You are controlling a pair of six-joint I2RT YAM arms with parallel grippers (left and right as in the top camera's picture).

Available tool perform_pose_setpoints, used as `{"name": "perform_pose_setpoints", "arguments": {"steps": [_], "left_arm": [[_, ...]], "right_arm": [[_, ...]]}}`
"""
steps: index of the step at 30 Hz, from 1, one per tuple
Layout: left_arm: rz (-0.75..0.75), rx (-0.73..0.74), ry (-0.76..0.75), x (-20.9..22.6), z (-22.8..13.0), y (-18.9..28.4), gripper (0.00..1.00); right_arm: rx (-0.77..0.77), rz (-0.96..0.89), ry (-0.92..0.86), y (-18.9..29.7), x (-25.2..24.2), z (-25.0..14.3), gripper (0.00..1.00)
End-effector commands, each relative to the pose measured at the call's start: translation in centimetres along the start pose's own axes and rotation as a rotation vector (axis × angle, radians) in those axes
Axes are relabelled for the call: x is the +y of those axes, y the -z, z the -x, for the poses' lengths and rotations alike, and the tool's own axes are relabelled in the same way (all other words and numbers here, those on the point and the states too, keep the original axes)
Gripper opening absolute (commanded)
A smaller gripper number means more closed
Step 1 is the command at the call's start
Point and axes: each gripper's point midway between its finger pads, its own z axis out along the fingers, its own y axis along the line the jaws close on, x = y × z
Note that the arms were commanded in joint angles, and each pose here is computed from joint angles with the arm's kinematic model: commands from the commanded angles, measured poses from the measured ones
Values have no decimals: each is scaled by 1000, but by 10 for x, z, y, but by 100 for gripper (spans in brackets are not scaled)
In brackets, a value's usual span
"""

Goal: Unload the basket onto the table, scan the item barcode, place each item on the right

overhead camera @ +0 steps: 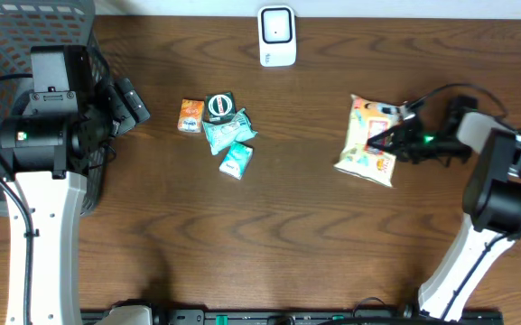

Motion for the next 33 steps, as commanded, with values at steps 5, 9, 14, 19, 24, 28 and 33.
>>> {"name": "perform_pose_setpoints", "arguments": {"steps": [5, 9, 14, 19, 24, 28, 33], "left_arm": [[5, -7, 13, 2, 1, 2, 98], [5, -7, 13, 2, 1, 2, 98], [5, -7, 13, 2, 1, 2, 98], [5, -7, 13, 2, 1, 2, 98], [5, -7, 13, 2, 1, 2, 98], [5, -7, 13, 2, 1, 2, 98], [5, -7, 13, 2, 1, 2, 98]], "right_arm": [[-6, -149, -3, 3, 6, 5, 1], [-124, -371, 54, 43, 31, 22, 1], [-326, -903, 216, 106, 70, 31, 1], [-518, -1413, 425, 134, 130, 21, 1], [-476, -1635, 618, 93, 148, 3, 1], [-376, -1683, 712, 47, 136, -7, 1], [-230, -1709, 833, -7, 118, -26, 1]]}}
